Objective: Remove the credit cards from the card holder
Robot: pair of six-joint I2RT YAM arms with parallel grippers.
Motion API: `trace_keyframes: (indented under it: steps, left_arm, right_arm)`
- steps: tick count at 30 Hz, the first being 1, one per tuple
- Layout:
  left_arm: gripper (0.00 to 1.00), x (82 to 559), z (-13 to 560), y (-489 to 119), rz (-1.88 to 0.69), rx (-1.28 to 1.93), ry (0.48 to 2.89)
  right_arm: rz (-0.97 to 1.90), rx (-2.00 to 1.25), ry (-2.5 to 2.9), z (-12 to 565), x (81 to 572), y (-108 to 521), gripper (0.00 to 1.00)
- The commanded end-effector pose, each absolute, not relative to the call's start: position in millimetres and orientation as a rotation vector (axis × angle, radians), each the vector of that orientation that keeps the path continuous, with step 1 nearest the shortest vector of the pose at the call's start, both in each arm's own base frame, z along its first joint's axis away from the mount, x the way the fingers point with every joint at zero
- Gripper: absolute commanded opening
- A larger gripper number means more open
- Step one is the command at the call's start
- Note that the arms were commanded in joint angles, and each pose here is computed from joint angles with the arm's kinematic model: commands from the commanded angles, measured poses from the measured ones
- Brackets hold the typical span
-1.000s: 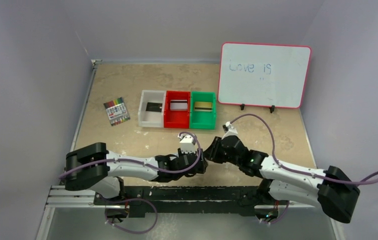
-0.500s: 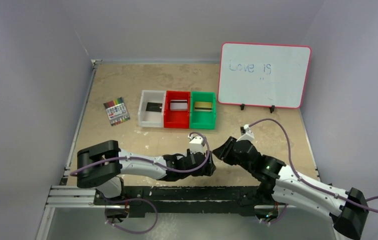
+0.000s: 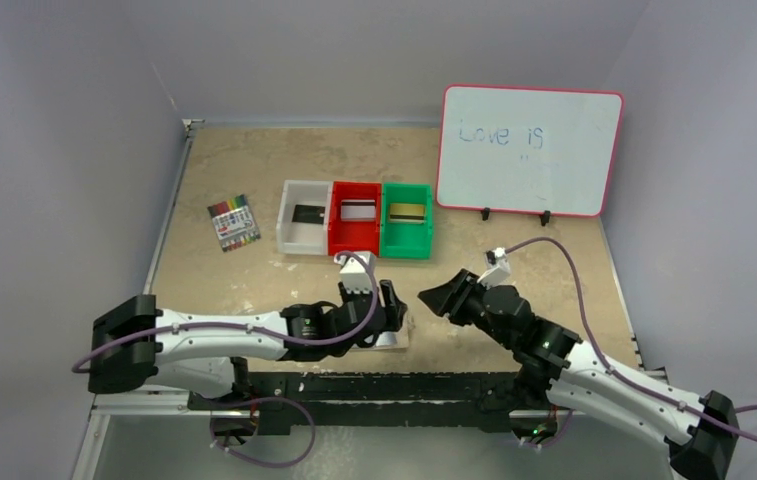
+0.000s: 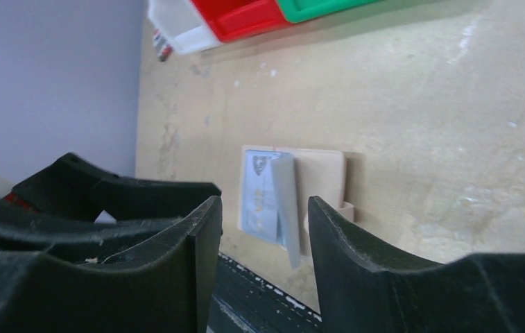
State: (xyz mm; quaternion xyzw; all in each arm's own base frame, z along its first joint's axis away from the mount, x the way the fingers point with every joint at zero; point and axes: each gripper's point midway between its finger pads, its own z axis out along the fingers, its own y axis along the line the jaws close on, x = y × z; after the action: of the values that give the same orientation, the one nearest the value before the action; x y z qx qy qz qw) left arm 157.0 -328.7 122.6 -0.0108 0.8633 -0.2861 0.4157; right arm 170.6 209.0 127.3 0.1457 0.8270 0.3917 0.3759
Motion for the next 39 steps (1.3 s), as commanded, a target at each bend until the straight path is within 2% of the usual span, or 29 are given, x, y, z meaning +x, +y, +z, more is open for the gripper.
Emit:
trace_keyframes:
  steps: [1, 4, 8, 11, 13, 21, 27, 33, 39]
  left_arm:
    - [0.6, 171.1, 126.3, -289.5, -0.577, -0.131, 2.104]
    - [0.63, 176.0, 120.2, -261.8, -0.478, -0.243, 2.091]
    - [0.68, 176.7, 104.6, -230.5, -0.316, -0.301, 2.104]
    - [0.68, 174.4, 96.6, -225.4, -0.273, -0.293, 2.126]
    - [0.68, 173.2, 91.9, -223.4, -0.254, -0.289, 2.137]
    - [0.66, 170.2, 82.1, -214.3, -0.216, -0.283, 2.154]
    - [0.65, 170.1, 80.7, -216.3, -0.246, -0.283, 2.15]
    - [0.7, 171.0, 68.3, -235.0, -0.356, -0.273, 2.221]
    - [0.62, 172.9, 50.8, -241.8, -0.491, -0.279, 2.319]
  right_arm:
    - [1.237, 0.193, 1.945, 168.0, 165.0, 236.8, 0.52]
    - [1.401, 0.079, 1.883, 184.6, 152.1, 257.8, 0.52]
    - [1.411, -0.028, 1.94, 175.6, 152.2, 280.4, 0.49]
    - [1.382, -0.089, 2.046, 160.0, 156.5, 300.6, 0.36]
    - [1.365, -0.107, 2.101, 146.6, 159.9, 310.5, 0.33]
    - [1.287, -0.186, 2.239, 111.4, 169.3, 333.7, 0.33]
    - [1.164, -0.111, 2.421, 61.9, 165.6, 323.9, 0.33]
    - [1.164, -0.094, 2.485, 33.7, 158.4, 322.6, 0.33]
    - [1.255, -0.047, 2.495, 23.7, 150.1, 326.7, 0.28]
